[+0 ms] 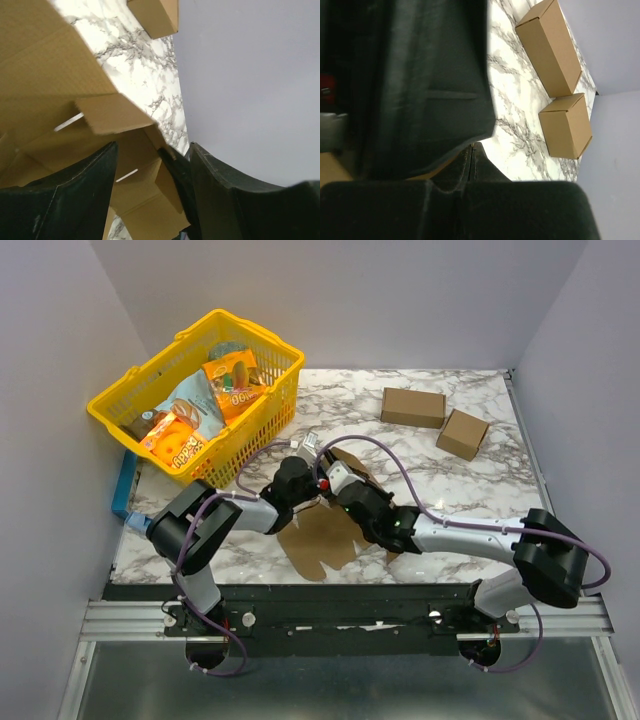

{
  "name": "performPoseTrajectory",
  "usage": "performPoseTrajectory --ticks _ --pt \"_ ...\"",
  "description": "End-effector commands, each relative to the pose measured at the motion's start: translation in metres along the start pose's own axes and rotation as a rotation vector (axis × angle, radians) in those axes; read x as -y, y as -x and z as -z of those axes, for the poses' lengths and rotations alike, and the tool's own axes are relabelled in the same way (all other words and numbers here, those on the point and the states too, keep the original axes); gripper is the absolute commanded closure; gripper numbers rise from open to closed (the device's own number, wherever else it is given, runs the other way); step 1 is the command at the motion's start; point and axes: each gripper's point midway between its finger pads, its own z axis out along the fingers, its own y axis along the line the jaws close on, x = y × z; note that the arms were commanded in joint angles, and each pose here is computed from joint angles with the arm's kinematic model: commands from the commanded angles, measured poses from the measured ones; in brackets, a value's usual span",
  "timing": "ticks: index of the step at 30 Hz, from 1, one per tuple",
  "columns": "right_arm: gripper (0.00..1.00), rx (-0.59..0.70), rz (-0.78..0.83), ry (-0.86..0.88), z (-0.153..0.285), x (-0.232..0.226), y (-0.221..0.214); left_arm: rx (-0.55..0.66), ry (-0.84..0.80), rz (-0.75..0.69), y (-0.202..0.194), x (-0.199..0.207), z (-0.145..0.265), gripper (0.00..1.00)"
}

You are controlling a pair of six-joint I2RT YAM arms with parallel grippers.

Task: Fold the paper box

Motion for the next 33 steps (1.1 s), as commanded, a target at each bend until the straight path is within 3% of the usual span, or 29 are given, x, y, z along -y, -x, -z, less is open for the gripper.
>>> performPoseTrajectory --ticks 1,9,11,14,17,18,24,27,31,33 --pt "0.99 0.018 -0.012 0.021 0.003 -0.005 0.0 -0.008 -0.057 -0.046 0.002 0.023 -0.017 0.37" --pt "0.98 0.014 -0.02 0.005 0.004 -0.003 0.0 -0.047 -0.011 -0.056 -0.008 0.009 -0.019 0.71" --pt "0.96 0.018 -0.029 0.004 0.004 -0.002 0.001 -0.053 -0.001 -0.068 -0.009 0.007 -0.019 0.73" --pt "0.83 0.03 -0.052 0.004 0.006 0.001 0.005 -0.064 0.004 -0.067 -0.014 0.002 -0.018 0.81" --pt "0.57 0.02 -0.092 0.016 0.011 0.003 0.005 -0.059 0.012 -0.067 -0.015 -0.004 -0.017 0.9" --pt "0.42 0.024 -0.11 0.026 0.013 0.004 0.009 -0.058 0.01 -0.071 -0.015 -0.004 -0.017 0.94" --pt "0.09 0.023 -0.247 0.102 0.034 0.011 0.014 -0.056 0.01 -0.085 -0.015 -0.007 -0.02 1.0" --pt "0.02 -0.002 -0.399 0.18 0.042 0.011 0.016 -0.05 0.013 -0.088 -0.014 -0.008 -0.019 1.0" --pt "0.01 -0.07 -0.65 0.382 0.039 0.005 0.017 -0.028 0.002 -0.095 -0.013 -0.009 -0.014 1.0" --pt "0.0 -0.087 -0.672 0.414 0.037 0.003 0.023 -0.021 -0.009 -0.097 -0.012 -0.007 -0.014 1.0"
